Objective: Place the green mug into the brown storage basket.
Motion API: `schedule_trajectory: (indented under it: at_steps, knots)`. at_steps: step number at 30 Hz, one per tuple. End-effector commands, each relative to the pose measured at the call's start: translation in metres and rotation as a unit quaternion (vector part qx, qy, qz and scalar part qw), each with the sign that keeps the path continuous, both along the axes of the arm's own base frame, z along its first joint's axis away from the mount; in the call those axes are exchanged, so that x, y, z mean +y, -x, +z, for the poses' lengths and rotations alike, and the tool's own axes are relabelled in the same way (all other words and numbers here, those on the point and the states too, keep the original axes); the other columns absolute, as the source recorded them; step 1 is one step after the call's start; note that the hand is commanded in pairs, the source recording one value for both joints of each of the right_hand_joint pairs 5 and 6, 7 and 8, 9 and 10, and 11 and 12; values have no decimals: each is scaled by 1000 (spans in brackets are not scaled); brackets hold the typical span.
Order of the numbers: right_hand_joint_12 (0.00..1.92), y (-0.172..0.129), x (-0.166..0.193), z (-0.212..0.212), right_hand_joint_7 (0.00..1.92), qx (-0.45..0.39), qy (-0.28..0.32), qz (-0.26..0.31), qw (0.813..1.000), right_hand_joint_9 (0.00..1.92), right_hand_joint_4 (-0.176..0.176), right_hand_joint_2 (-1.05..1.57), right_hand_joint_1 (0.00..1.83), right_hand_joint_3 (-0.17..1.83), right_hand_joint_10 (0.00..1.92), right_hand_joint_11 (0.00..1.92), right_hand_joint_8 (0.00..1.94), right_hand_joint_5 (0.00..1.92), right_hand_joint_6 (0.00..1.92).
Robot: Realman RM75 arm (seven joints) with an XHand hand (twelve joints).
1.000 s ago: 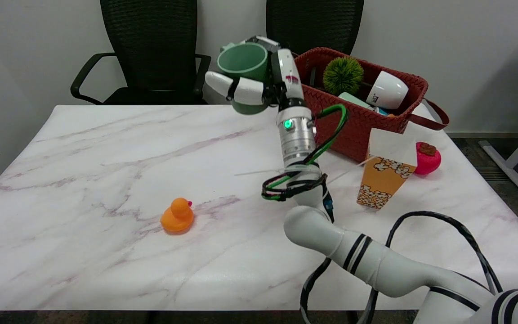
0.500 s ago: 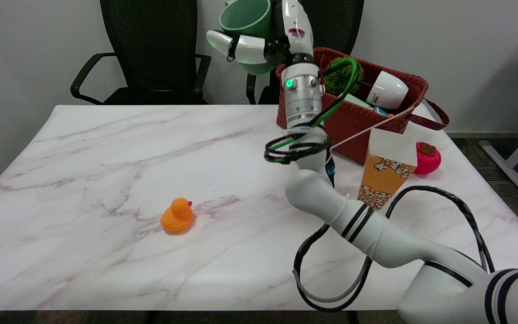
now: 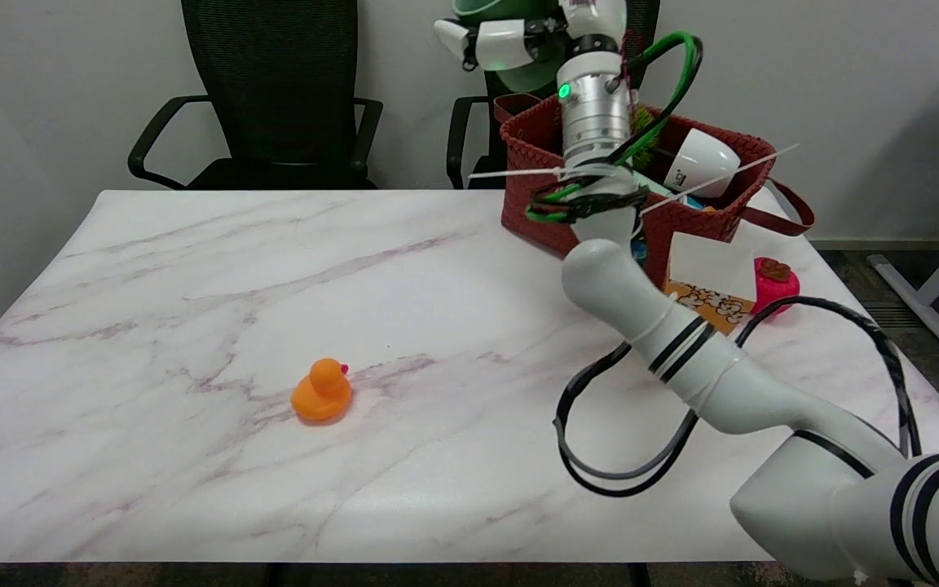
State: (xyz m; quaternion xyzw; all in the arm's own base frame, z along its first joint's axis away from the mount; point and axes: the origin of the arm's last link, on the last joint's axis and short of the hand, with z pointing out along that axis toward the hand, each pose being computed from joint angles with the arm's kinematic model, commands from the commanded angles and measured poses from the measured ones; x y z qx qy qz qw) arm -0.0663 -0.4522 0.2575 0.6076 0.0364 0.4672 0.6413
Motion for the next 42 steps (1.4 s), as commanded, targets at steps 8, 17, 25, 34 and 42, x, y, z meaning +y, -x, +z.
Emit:
schedule_trajectory:
  at_steps: [8,17,25,34,42]
  knots:
    - [939,-33,-14,137,1389,102,163,-119,974,1271,0,219,1268,809,1271,939,1389,915,915]
    - [927,-1,-20,186,1378,105,193,-191,957,1261,0,166,1274,847,1261,927,1378,884,884]
    - [921,9,-18,209,1349,161,198,-234,938,1246,0,143,1282,853,1246,921,1349,812,812]
    - [892,37,-11,227,1330,150,184,-276,931,1227,0,99,1317,884,1227,892,1330,743,743]
    - [876,75,-4,231,1320,136,163,-320,923,1217,0,81,1292,909,1217,876,1320,739,739]
